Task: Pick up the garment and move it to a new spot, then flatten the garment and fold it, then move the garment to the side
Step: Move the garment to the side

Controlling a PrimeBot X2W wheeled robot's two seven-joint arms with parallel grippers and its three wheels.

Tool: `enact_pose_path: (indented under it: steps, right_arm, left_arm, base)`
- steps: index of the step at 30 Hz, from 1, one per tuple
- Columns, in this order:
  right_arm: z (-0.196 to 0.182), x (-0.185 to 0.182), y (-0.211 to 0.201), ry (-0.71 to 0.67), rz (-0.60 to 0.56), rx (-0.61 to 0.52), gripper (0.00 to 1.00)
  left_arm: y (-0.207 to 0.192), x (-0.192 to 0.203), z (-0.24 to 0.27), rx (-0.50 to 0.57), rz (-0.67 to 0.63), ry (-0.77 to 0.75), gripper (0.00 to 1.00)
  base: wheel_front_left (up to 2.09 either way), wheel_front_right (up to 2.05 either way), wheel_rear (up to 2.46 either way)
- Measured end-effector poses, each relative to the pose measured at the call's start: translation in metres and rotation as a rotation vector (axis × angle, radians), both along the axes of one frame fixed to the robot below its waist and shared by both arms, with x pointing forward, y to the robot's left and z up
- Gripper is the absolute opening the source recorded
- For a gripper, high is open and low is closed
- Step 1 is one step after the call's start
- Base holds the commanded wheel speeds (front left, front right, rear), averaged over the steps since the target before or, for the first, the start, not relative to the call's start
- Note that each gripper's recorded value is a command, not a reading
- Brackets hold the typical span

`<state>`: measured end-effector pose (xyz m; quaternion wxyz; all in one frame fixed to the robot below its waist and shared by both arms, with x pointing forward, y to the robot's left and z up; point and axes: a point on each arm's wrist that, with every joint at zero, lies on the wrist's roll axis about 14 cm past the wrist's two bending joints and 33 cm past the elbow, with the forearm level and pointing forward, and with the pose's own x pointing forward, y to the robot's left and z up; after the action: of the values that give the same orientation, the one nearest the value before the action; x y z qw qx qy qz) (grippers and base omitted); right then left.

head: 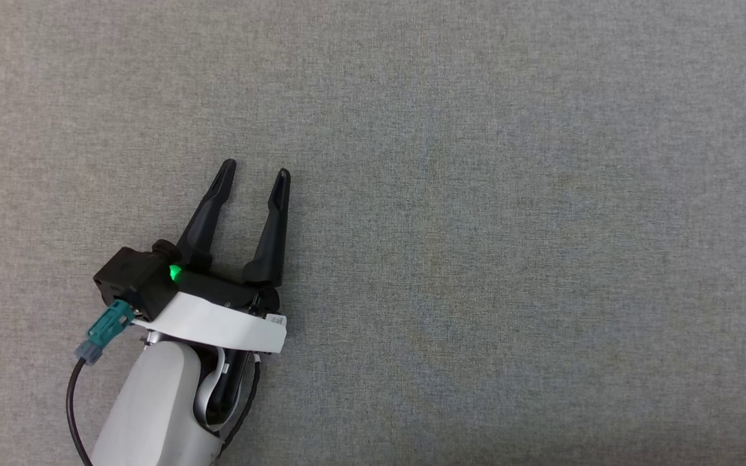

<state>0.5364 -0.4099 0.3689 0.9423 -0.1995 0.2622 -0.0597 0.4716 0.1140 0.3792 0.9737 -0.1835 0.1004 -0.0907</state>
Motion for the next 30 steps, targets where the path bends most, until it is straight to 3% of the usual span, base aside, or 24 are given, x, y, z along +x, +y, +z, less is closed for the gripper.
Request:
enact_pose_path:
  steps: [9, 14, 22, 30]
  right_arm:
    - [0.032, 0.006, 0.016, -0.071, 0.050, -0.039, 1.00]
    - [0.068, 0.019, 0.054, -0.186, 0.128, -0.006, 1.00]
    - [0.132, 0.017, 0.143, -0.423, 0.264, 0.173, 1.00]
    - [0.164, -0.028, 0.225, -0.566, 0.392, 0.365, 1.00]
  left_arm:
    - [0.004, -0.013, 0.018, -0.023, 0.018, -0.009, 1.00]
    - [0.012, -0.027, 0.037, -0.022, 0.044, -0.039, 1.00]
    - [0.029, -0.048, 0.073, -0.016, 0.100, -0.114, 1.00]
    - [0.050, -0.065, 0.101, -0.008, 0.167, -0.184, 1.00]
  base:
    - [0.00, 0.00, 0.00]
    - [0.00, 0.00, 0.00]
    - [0.00, 0.00, 0.00]
    - [0.00, 0.00, 0.00]
